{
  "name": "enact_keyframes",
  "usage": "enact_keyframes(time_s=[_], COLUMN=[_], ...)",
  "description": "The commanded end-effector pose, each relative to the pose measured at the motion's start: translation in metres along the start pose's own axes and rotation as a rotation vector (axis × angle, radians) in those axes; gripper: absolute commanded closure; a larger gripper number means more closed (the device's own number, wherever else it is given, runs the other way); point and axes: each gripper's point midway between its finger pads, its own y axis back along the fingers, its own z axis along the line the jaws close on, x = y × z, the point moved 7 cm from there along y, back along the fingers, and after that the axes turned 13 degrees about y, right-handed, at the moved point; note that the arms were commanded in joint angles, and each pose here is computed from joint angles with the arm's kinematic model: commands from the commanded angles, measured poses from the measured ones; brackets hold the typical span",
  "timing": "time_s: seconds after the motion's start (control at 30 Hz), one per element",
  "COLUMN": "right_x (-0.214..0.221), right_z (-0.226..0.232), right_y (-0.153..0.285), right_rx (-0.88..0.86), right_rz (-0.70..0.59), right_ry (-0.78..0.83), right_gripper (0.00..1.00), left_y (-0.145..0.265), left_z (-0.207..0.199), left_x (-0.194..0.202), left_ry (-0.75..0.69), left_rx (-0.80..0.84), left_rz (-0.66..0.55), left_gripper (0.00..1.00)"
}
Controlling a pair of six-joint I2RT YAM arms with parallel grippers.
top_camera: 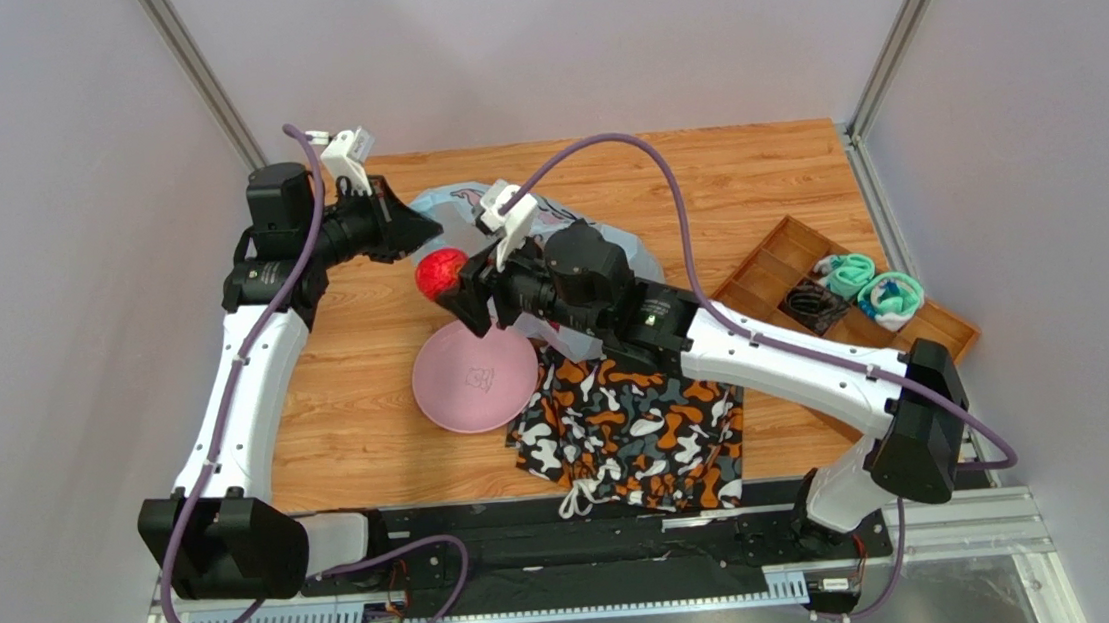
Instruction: Place the fruits into the plastic bag
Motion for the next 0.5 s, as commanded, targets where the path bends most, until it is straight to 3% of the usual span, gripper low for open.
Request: enact_keyframes(time_s=[0.0, 0.3, 0.47], right_x=[0.002, 0.037, 0.059], right_z=[-0.042, -0.086, -0.105], right_y=[0.005, 0.022, 0.029], right_rx=[0.235, 0.455, 0.605], right_rz=[0.123, 0.331, 0.508], right_ry=[-0.036, -0.070, 0.025], right_gripper=[0.64, 0.65, 0.65], left_y=[0.007, 0.007, 0.007], left_z=[-0.011, -0.011, -0.011], left_x=[-0.004, -0.004, -0.004], left_ry=[-0.029, -0.026, -0.026], left_rx=[0.034, 0.036, 0.036], left_rz=[-0.031, -0.031, -0.031], left_gripper=[1.00, 1.00, 1.00])
